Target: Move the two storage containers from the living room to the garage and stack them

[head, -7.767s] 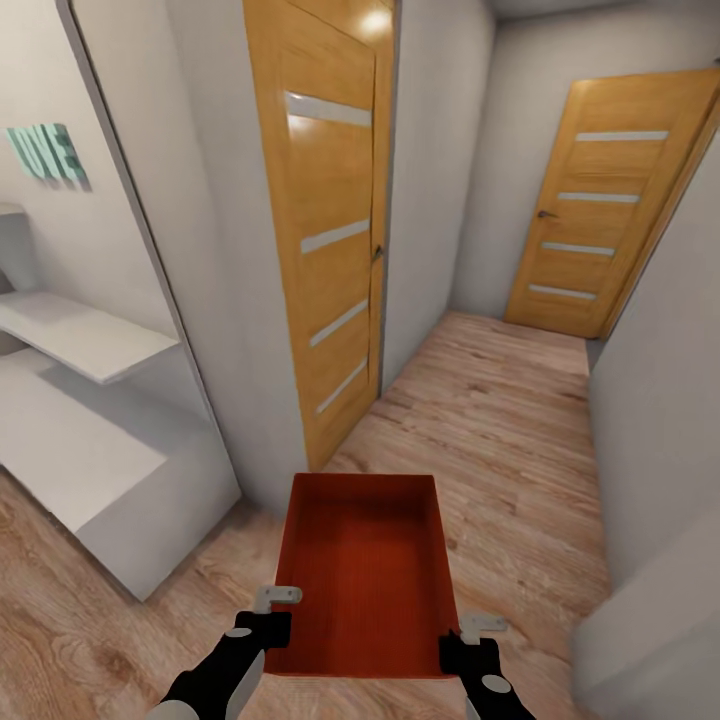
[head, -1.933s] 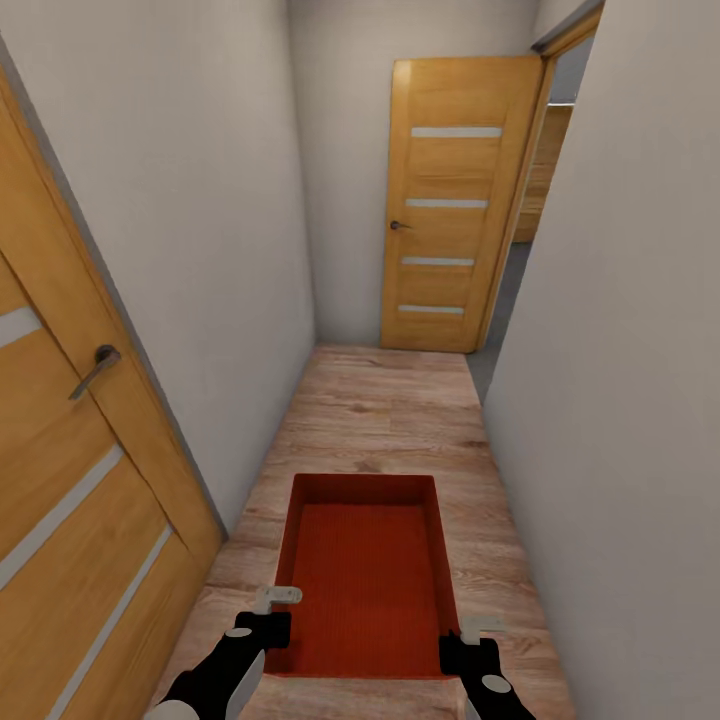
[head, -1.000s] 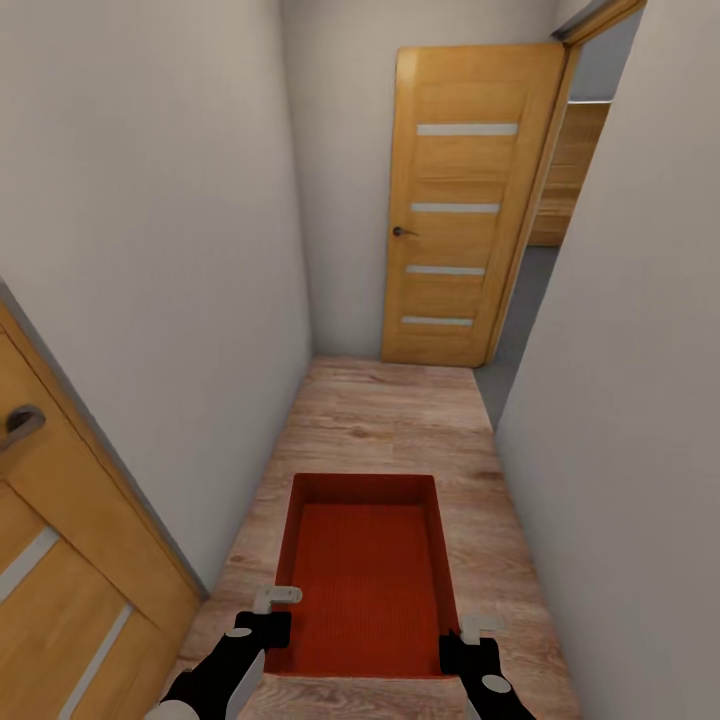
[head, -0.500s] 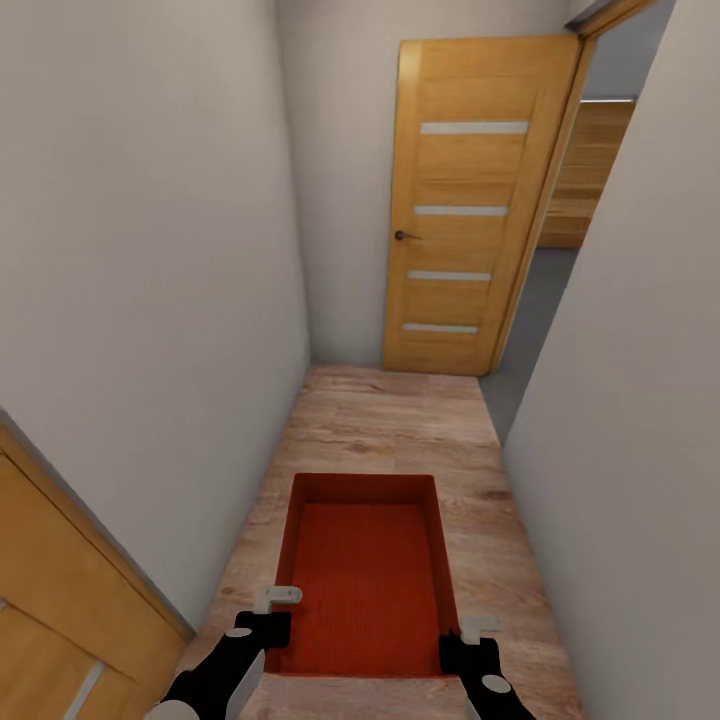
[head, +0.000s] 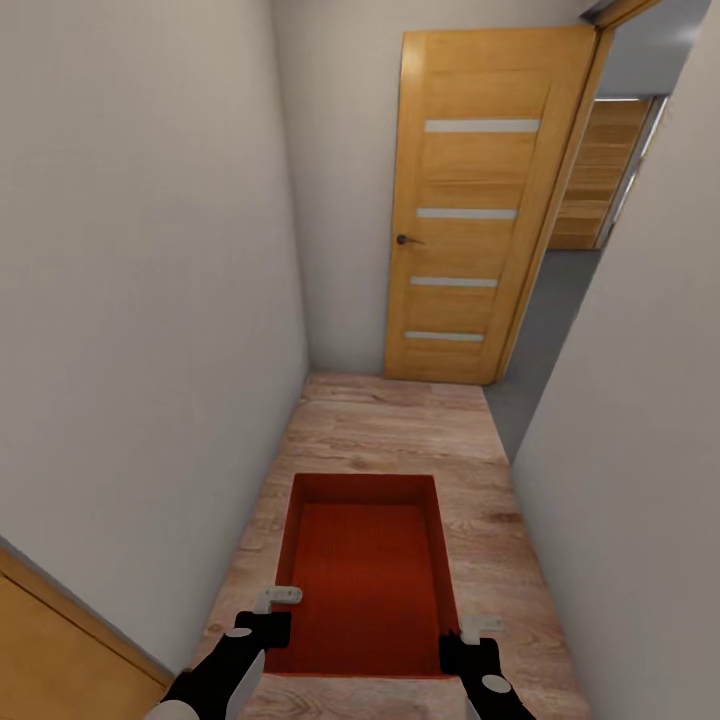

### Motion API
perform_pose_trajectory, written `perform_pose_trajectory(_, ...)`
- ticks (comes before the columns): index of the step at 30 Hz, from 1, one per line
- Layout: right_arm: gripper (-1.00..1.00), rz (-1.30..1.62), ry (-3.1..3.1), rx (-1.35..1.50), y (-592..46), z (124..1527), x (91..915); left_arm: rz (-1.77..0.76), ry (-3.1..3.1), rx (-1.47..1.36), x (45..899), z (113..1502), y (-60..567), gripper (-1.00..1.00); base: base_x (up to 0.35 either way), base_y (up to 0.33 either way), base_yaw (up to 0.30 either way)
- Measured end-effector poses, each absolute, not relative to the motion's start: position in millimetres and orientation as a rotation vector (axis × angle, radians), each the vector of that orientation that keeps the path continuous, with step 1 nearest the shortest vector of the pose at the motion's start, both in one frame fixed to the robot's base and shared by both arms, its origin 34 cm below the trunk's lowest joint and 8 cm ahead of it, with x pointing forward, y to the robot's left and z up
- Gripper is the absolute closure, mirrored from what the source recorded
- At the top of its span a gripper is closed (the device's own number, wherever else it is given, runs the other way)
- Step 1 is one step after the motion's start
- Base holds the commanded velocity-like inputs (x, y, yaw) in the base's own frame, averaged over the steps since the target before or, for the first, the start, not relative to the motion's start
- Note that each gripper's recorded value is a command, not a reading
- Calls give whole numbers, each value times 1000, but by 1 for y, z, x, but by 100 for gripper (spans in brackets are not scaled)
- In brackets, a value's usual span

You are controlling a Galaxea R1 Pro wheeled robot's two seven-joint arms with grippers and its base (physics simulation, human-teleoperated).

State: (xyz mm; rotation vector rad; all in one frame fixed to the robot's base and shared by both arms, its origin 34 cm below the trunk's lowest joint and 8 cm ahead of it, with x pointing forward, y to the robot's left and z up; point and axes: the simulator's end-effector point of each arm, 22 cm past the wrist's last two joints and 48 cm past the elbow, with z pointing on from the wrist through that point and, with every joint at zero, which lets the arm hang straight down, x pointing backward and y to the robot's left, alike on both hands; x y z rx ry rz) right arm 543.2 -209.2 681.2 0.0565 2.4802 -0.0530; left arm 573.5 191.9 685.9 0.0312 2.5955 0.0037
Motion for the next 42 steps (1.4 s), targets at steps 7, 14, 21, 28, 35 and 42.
perform_pose_trajectory(7,100,-53,2480,56,-209,681,543,4,2596,31,574,686,192,100,337,0,0)
perform_pose_trajectory(14,100,-53,2480,58,-209,681,543,4,2595,32,574,686,192,100,337,0,0)
perform_pose_trajectory(21,100,-53,2480,58,-209,681,542,4,2595,33,573,686,192,100,337,0,0)
perform_pose_trajectory(28,100,-53,2480,58,-209,681,542,4,2595,33,573,686,192,100,337,0,0)
perform_pose_trajectory(35,100,-54,2480,59,-209,681,542,3,2595,33,574,686,192,100,337,0,-150)
perform_pose_trajectory(42,100,-54,2480,59,-209,681,542,3,2595,33,574,686,192,100,337,0,-271)
